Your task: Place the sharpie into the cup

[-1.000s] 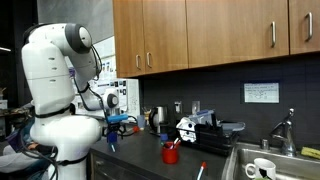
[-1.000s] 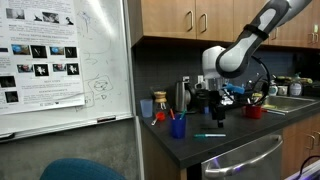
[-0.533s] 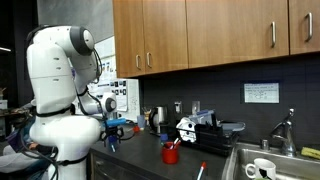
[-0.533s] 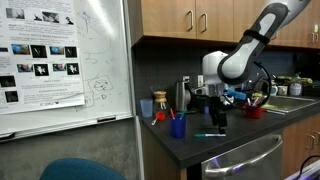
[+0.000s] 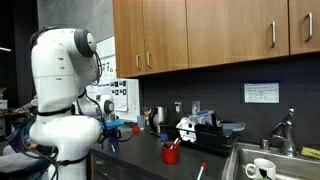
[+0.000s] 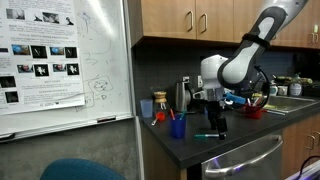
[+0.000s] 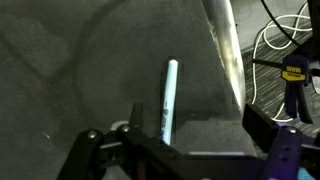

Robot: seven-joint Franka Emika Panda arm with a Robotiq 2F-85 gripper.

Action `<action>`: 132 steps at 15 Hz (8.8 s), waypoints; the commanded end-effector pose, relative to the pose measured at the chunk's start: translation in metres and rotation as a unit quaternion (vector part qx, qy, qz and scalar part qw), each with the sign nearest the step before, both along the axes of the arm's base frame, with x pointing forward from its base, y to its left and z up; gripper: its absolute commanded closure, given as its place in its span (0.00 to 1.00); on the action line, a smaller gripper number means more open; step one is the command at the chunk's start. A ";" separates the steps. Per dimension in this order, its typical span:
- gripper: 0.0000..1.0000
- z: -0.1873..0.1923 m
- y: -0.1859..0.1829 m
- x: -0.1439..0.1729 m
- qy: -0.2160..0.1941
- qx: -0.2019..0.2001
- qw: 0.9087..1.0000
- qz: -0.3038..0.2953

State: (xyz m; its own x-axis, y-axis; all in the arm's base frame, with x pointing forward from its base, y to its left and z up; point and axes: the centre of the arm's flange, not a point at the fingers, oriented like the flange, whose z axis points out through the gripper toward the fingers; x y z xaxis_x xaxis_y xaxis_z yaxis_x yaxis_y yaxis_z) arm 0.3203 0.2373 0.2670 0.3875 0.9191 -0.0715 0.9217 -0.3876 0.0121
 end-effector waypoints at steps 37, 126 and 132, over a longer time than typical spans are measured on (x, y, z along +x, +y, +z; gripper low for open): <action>0.82 -0.010 0.044 0.068 -0.011 0.021 1.000 0.012; 0.96 0.080 0.089 0.143 -0.010 0.429 0.851 0.303; 0.42 0.076 0.080 0.141 -0.008 0.419 0.859 0.293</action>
